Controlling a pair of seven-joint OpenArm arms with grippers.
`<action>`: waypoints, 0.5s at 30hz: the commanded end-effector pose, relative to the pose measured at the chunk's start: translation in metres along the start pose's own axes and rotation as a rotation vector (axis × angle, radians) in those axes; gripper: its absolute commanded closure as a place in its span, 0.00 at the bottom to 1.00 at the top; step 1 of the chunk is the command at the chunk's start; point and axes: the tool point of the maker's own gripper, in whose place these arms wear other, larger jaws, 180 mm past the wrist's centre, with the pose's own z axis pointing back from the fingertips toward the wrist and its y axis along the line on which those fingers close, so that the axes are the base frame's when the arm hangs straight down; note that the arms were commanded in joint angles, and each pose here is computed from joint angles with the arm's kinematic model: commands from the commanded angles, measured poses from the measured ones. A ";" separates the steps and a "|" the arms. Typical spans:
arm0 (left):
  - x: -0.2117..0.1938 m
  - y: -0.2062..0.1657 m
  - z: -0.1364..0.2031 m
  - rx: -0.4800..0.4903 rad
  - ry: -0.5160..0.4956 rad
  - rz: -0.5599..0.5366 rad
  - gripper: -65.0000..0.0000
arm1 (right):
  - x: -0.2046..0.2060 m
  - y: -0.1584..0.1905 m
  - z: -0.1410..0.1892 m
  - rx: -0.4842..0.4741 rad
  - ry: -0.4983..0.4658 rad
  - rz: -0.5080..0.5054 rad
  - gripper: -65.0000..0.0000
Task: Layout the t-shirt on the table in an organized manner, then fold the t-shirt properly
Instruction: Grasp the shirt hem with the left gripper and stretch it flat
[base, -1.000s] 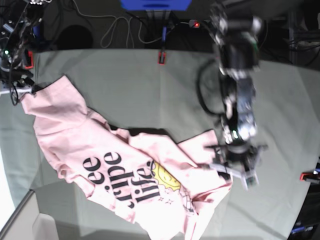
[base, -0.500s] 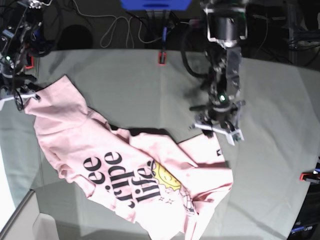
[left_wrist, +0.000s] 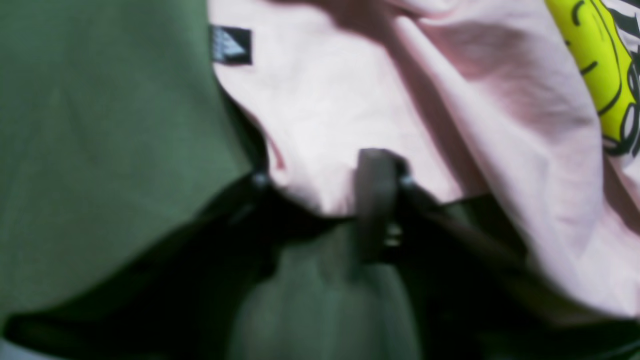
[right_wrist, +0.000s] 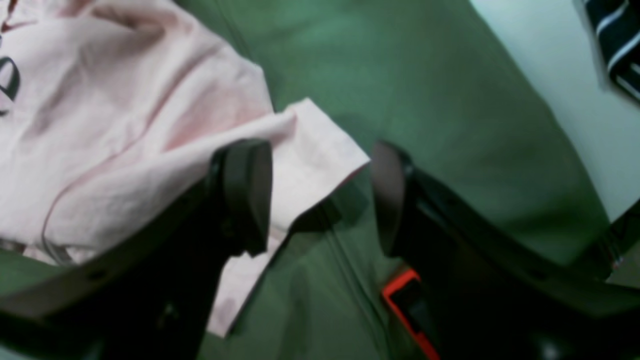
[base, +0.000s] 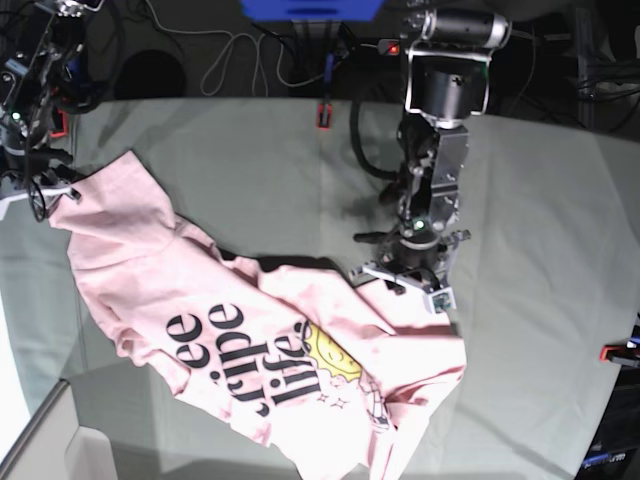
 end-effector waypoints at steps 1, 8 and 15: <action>-0.013 -0.006 0.002 -0.017 0.057 0.021 0.82 | 0.018 -0.002 0.002 -0.001 -0.055 0.012 0.50; 0.033 0.001 0.029 -0.033 -0.097 0.031 1.00 | 0.015 -0.003 0.002 -0.001 -0.049 0.016 0.50; 0.084 0.038 0.081 -0.012 -0.285 -0.034 1.00 | -0.005 0.006 -0.005 0.020 0.006 0.027 0.50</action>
